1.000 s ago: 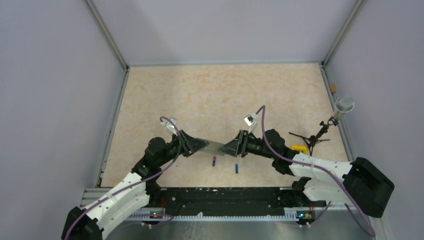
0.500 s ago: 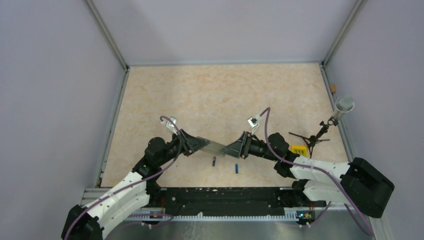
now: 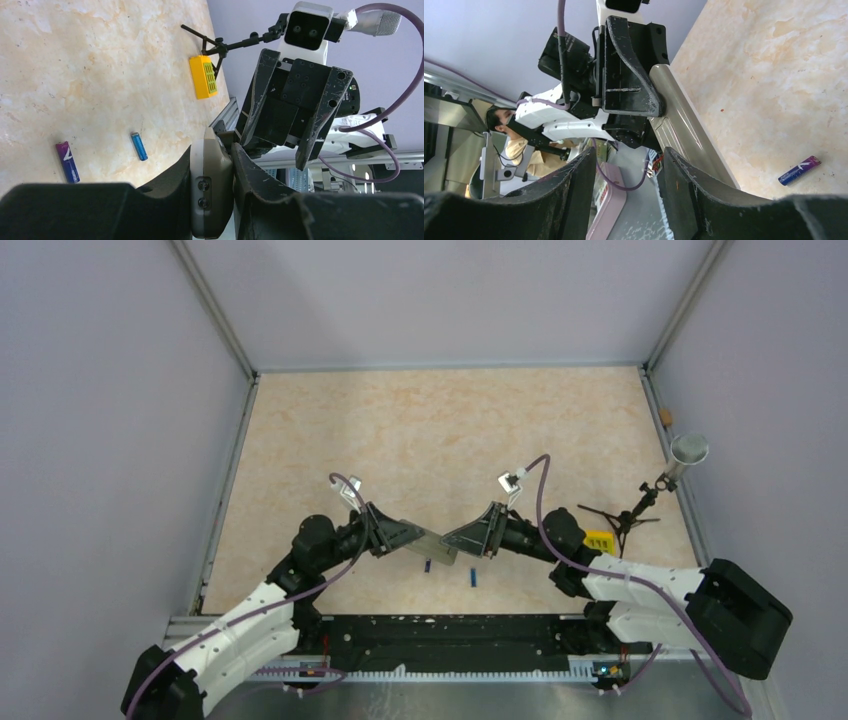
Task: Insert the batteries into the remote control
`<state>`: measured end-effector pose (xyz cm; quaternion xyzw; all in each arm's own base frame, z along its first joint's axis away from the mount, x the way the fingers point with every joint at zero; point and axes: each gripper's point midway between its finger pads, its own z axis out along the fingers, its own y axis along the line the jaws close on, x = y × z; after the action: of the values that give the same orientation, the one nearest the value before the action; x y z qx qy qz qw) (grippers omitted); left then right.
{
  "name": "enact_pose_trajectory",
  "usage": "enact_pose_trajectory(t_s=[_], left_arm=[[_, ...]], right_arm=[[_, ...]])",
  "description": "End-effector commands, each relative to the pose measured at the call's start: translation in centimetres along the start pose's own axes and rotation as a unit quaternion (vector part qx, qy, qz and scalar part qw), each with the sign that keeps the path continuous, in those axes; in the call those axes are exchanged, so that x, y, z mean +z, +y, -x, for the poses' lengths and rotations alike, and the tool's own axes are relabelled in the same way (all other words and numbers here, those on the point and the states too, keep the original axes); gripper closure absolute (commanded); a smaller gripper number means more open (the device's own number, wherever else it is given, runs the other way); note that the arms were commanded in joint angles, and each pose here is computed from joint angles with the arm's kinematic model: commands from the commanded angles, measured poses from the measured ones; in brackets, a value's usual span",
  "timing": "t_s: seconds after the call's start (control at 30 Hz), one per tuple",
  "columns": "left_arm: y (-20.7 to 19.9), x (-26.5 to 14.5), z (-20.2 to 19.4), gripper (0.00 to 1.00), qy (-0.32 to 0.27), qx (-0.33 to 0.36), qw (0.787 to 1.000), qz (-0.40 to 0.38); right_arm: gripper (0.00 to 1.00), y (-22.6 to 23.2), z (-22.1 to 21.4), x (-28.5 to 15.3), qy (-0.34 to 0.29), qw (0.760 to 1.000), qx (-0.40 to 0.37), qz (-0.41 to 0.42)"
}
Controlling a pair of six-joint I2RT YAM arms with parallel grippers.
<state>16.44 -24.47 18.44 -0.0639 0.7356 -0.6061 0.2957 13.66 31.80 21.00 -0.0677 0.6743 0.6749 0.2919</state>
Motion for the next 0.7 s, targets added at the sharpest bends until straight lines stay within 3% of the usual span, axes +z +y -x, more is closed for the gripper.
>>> enact_pose_trajectory(t_s=[0.0,0.47,0.67], left_arm=[[-2.8,0.0,1.0,1.0,-0.009,0.021,0.999,-0.04],[-2.2,-0.4,2.1,1.0,-0.04,0.045,0.998,-0.009],[-2.0,-0.5,2.4,1.0,-0.051,0.048,0.998,0.0]], right_arm=[[0.49,2.5,1.1,0.1,-0.015,0.999,-0.022,0.042],[0.49,-0.9,1.1,-0.6,-0.003,0.996,-0.053,-0.078],[0.49,-1.1,0.6,0.1,0.012,0.994,-0.057,-0.092]])
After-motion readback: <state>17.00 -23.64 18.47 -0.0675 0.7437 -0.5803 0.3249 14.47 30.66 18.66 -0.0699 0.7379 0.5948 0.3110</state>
